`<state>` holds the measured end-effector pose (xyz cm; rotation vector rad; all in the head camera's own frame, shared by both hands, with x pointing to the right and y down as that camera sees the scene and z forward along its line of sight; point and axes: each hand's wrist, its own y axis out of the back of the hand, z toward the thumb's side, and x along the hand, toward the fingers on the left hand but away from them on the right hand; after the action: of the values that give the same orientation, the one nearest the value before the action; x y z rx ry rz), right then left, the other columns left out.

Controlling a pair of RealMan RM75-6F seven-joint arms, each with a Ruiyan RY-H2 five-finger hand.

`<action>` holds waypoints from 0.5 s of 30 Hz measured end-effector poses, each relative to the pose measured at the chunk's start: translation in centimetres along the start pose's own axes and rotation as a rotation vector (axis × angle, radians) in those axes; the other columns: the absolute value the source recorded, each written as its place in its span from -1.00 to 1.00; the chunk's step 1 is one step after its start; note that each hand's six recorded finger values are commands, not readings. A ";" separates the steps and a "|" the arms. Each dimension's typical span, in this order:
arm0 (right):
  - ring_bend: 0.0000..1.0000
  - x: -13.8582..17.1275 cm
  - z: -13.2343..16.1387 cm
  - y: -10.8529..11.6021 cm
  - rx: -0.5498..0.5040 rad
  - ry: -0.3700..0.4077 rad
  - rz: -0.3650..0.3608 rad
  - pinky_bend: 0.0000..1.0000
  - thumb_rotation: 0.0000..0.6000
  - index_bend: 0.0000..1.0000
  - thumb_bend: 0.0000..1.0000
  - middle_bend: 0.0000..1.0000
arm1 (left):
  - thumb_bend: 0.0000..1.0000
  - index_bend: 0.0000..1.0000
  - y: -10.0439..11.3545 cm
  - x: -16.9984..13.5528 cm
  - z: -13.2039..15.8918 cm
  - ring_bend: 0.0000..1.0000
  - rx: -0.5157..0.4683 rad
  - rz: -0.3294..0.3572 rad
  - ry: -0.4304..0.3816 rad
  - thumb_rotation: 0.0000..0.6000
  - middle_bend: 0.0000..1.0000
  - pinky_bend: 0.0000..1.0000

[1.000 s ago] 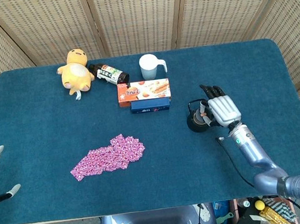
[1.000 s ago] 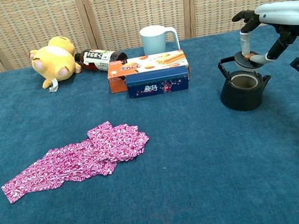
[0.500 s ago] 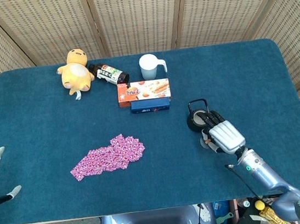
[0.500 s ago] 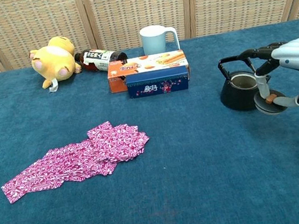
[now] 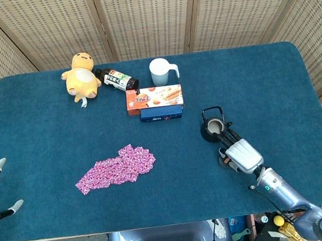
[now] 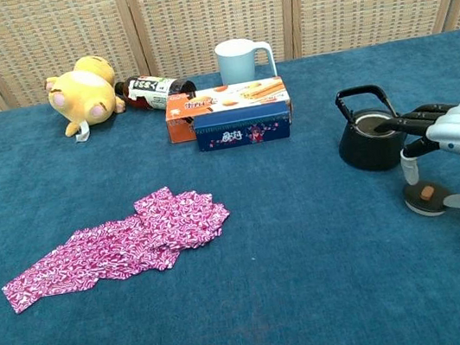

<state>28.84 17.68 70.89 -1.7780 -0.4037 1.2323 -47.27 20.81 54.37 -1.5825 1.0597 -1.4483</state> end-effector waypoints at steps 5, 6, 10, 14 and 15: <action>-1.00 0.4 -0.4 0.3 -0.003 -0.011 -0.009 -1.00 1.00 -0.44 -0.39 -1.00 | -0.94 -1.00 -0.1 0.0 0.1 -1.00 0.000 -0.003 -0.001 1.00 -1.00 -1.00; -1.00 0.6 -0.5 0.5 -0.006 -0.013 -0.017 -1.00 1.00 -0.44 -0.39 -1.00 | -0.94 -1.00 -0.1 0.0 0.1 -1.00 0.000 -0.004 -0.001 1.00 -1.00 -1.00; -1.00 1.6 -0.9 1.8 -0.035 -0.020 -0.061 -1.00 1.00 -0.52 -0.46 -1.00 | -0.94 -1.00 -0.1 0.0 0.1 -1.00 -0.001 -0.004 -0.003 1.00 -1.00 -1.00; -1.00 3.8 -1.8 3.9 -0.084 -0.030 -0.118 -1.00 1.00 -0.83 -0.76 -1.00 | -0.94 -1.00 0.0 -0.1 0.1 -1.00 -0.005 0.000 -0.005 1.00 -1.00 -1.00; -1.00 4.4 -2.1 4.3 -0.091 -0.036 -0.130 -1.00 1.00 -0.92 -0.84 -1.00 | -0.94 -1.00 0.0 -0.1 0.1 -1.00 -0.006 0.000 -0.005 1.00 -1.00 -1.00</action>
<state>31.71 17.36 65.09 -1.7787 -0.5953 1.1713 -47.15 20.86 54.31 -1.5893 1.0623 -1.4418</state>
